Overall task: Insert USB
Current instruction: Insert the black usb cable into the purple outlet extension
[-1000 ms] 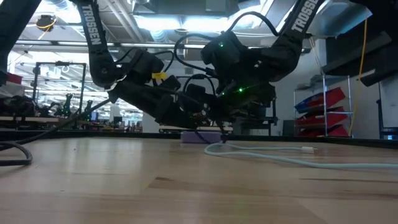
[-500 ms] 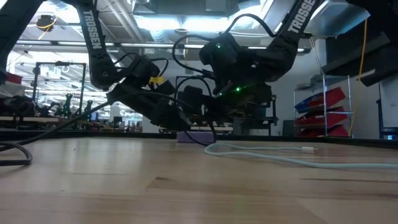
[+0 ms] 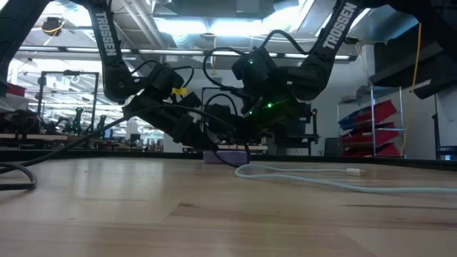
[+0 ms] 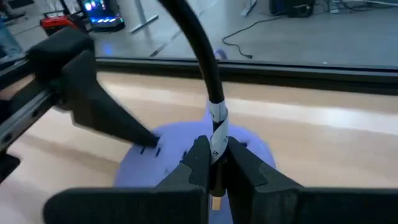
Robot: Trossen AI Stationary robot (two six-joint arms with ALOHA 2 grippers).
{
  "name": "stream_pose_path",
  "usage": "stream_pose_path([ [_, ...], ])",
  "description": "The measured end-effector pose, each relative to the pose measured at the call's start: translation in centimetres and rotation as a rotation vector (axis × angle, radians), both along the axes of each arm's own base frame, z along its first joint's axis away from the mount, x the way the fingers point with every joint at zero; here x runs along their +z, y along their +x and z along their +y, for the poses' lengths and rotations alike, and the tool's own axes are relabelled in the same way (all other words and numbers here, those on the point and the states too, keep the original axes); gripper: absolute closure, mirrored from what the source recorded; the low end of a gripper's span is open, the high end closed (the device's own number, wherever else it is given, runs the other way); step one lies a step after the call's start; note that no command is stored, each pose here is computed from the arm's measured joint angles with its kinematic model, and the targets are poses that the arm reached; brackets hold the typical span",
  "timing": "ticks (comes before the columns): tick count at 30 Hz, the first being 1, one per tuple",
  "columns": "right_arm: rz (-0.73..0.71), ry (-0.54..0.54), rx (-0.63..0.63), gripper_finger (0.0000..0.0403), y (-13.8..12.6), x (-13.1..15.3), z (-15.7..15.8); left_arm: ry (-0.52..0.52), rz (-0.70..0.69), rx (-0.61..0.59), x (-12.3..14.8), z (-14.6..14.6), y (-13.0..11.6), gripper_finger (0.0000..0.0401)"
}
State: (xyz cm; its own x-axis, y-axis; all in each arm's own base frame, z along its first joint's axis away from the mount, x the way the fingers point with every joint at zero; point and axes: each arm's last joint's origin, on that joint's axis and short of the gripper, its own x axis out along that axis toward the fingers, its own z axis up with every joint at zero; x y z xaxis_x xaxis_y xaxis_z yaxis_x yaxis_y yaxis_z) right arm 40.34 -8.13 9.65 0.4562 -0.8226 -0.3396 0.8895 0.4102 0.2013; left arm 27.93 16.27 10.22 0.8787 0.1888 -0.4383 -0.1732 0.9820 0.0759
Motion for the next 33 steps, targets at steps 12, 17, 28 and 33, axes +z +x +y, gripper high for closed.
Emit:
stream_pose_path([
  [12, 0.059, -0.06, -0.049, 0.0398, 1.7, -0.2, 0.1, 0.004, 0.014, -0.01, -0.2, -0.4, 0.2, 0.0002],
  [17, 0.06, -0.07, -0.063, 0.0398, 1.7, -0.2, 0.3, 0.002, 0.012, -0.013, -0.2, -0.4, 0.2, 0.0002],
  [28, 0.056, -0.041, -0.076, 0.0398, 1.5, -0.5, 0.2, -0.011, 0.01, -0.002, -0.2, -0.4, 0.2, 0.0002],
  [33, 0.069, -0.05, -0.08, 0.0398, 1.5, -0.5, 0.2, -0.021, 0.008, 0.003, -0.2, -0.4, 0.2, 0.0002],
])
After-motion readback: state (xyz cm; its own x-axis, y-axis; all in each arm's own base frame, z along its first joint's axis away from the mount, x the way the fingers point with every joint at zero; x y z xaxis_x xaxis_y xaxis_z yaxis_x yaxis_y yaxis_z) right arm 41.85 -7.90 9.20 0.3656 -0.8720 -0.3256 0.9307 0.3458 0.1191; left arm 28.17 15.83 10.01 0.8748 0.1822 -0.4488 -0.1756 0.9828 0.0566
